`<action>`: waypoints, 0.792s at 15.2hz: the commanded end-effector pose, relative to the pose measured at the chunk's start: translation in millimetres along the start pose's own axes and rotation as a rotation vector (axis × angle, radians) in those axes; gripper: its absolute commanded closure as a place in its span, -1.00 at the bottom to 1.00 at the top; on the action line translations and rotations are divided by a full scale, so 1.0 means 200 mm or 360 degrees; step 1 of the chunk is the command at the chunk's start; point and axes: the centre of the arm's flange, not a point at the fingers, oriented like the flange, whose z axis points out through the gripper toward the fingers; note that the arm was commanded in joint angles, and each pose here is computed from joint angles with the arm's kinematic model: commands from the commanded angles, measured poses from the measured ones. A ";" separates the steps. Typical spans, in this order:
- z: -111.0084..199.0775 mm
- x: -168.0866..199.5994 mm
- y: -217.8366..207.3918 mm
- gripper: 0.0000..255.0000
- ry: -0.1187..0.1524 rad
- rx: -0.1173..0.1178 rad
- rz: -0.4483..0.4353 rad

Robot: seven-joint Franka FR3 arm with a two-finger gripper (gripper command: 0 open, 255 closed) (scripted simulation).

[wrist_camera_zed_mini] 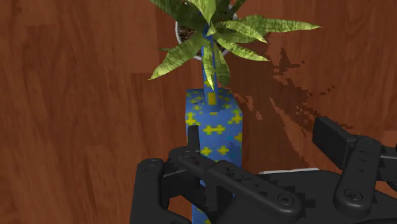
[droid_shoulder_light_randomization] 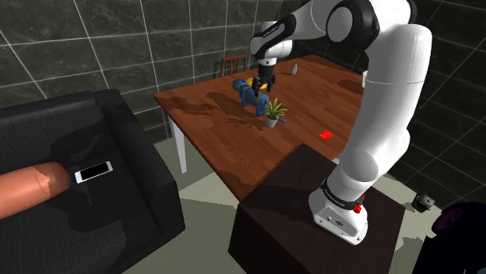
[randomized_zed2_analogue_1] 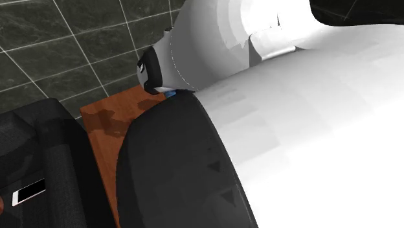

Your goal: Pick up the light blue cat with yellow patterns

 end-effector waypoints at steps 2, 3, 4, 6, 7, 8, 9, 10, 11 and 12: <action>0.09 0.15 0.10 -1.00 0.0008 -0.0007 0.0034; 0.12 0.19 0.14 -1.00 0.0011 -0.0010 0.0045; 0.15 0.20 0.14 -1.00 0.0011 -0.0010 0.0045; 0.20 0.20 0.14 -1.00 0.0011 -0.0010 0.0045; 0.22 0.20 0.14 -1.00 0.0011 -0.0010 0.0045; 0.25 0.21 0.14 -1.00 0.0011 -0.0010 0.0045; 0.28 0.21 0.14 -1.00 0.0011 -0.0010 0.0045; 0.30 0.21 0.14 -1.00 0.0011 -0.0010 0.0045; 0.32 0.21 0.14 -1.00 0.0010 -0.0010 0.0045; 0.32 0.21 0.14 -1.00 0.0011 -0.0010 0.0045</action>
